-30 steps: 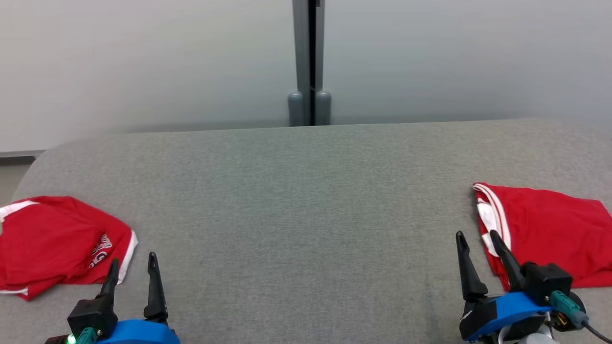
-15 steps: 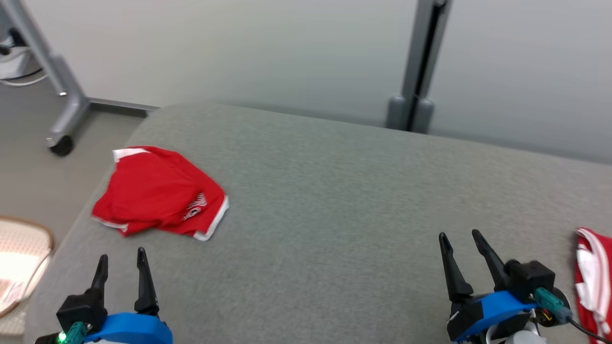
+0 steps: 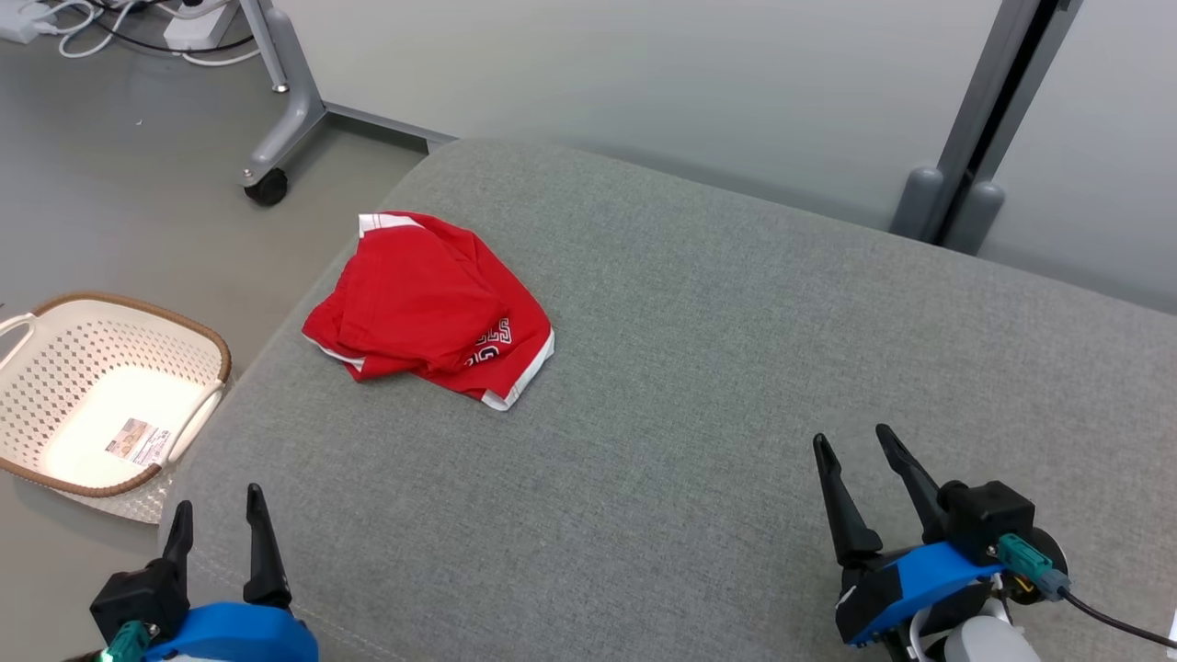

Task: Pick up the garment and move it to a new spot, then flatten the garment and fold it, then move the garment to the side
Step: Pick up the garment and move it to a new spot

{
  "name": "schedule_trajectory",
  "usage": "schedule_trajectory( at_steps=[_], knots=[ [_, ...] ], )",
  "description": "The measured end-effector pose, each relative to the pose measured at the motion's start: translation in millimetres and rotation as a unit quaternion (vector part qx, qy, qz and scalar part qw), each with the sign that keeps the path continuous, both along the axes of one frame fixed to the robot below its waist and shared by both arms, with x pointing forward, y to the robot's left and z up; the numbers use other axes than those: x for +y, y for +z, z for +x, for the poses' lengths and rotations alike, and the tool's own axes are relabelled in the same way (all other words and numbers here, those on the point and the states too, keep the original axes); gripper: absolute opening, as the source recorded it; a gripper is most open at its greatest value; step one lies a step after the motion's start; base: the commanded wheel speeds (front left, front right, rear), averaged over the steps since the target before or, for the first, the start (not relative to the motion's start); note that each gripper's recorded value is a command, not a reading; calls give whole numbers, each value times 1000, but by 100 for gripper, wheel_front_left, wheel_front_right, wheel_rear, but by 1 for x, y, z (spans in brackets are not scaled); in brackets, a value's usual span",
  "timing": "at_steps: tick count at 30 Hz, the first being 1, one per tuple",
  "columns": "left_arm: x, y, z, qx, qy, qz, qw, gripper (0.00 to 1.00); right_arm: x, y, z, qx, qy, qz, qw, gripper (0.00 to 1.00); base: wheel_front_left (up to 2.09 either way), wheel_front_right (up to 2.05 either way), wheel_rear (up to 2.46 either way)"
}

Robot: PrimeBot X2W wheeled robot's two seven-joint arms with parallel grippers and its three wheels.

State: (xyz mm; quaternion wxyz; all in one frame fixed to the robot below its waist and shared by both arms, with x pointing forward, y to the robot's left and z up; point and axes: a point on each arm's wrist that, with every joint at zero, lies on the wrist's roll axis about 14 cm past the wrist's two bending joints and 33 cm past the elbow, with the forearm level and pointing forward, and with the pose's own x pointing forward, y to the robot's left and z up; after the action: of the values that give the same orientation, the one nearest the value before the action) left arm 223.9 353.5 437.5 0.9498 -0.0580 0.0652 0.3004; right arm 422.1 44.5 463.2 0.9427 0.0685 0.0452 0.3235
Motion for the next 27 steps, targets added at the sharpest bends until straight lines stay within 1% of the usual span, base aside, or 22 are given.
schedule_trajectory(
  at_steps=[5, 8, 14, 19, 24, 27],
  knots=[
    [2, -2, 11, 4, -6, -5, 1000, 100, 1, -4, 3, 2, 3, -2, 1000, 100, 0, 0, 0],
    [6, -3, 27, 7, -15, -8, 1000, 100, -3, -10, 4, 5, 0, -5, 1000, 100, 0, 0, 0],
    [24, 4, 83, 15, -47, 5, 999, 100, -13, -19, 20, 1, -13, -11, 1000, 100, 0, 0, 0],
    [23, 2, 134, 27, -93, 2, 995, 100, -22, -27, 31, -2, -23, -17, 1000, 100, 0, 0, 0],
    [29, -18, 156, 59, -105, -18, 993, 100, -35, -31, 39, -8, -38, -22, 999, 100, 0, 0, 0],
    [29, -36, 165, 81, -105, -40, 990, 100, -43, -32, 43, -12, -47, -25, 999, 100, 0, 0, 0]
  ],
)
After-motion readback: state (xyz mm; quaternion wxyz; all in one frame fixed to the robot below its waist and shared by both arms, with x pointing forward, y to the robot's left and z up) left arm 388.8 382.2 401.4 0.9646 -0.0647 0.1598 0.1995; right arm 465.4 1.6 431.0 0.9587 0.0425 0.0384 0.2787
